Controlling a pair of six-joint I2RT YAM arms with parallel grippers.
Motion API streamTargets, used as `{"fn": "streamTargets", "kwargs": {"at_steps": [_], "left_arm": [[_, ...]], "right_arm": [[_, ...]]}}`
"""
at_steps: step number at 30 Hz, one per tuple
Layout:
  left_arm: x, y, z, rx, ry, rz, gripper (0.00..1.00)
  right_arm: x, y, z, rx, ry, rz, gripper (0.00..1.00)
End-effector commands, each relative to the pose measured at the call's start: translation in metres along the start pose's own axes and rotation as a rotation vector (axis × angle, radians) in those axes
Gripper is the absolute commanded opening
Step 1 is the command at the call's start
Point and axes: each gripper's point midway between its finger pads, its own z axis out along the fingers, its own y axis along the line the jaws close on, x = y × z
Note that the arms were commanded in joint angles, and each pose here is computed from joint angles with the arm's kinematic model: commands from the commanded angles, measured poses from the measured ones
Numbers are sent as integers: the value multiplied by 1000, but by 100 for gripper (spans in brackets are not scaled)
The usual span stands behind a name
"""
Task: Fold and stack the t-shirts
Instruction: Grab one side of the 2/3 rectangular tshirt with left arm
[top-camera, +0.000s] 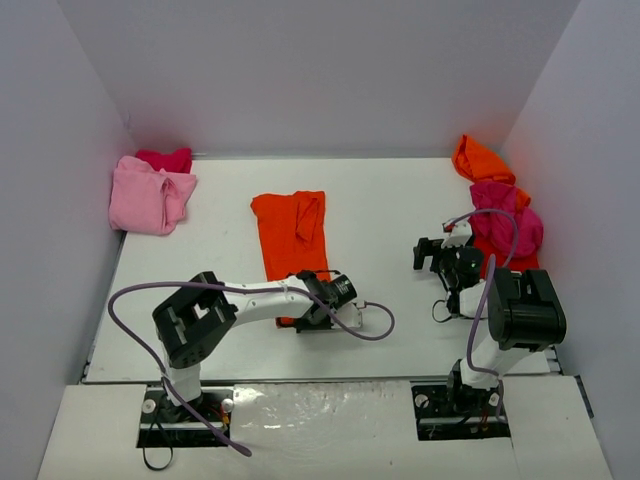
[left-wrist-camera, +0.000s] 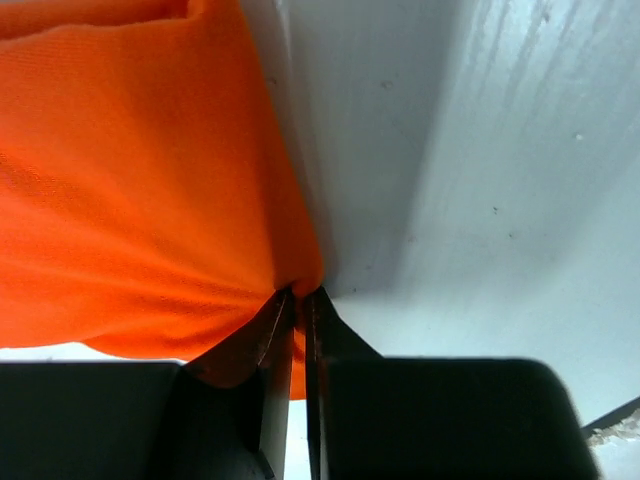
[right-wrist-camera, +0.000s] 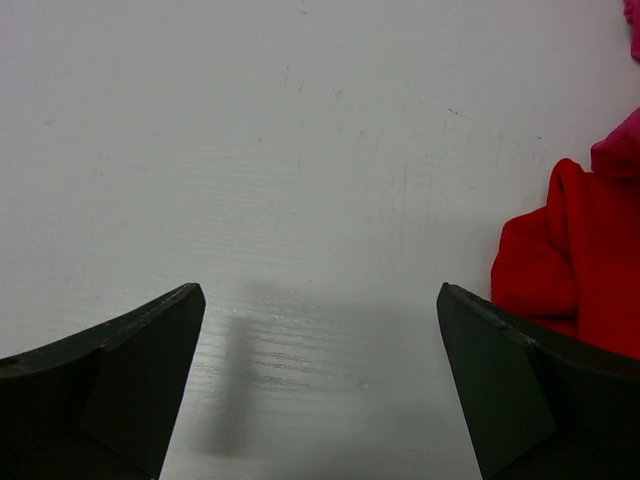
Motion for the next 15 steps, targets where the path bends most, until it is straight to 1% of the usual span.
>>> {"fn": "streamTargets", "kwargs": {"at_steps": [1,4,6,8,11,15], "left_arm": [[-17,-17,41,81,-58,-16,0],[-18,-30,25,155,-69,13,0],[-30,-39,-5,206,-111,49,0],[-28,-60,-36,281,-107,102,0],[-33,-74,-76,306,-142,165,0],[-28,-80,-98,334,-132,185,0]], "right_arm": [[-64,-3,5,13,-224,-64,100],[-64,-3,5,14,-225,-64,100],[-64,-3,5,15,-224,-64,100],[-64,-3,5,14,-224,-64,100],[-64,-3,5,15,-224,-64,100],[-64,-3,5,13,-224,-64,100]]}}
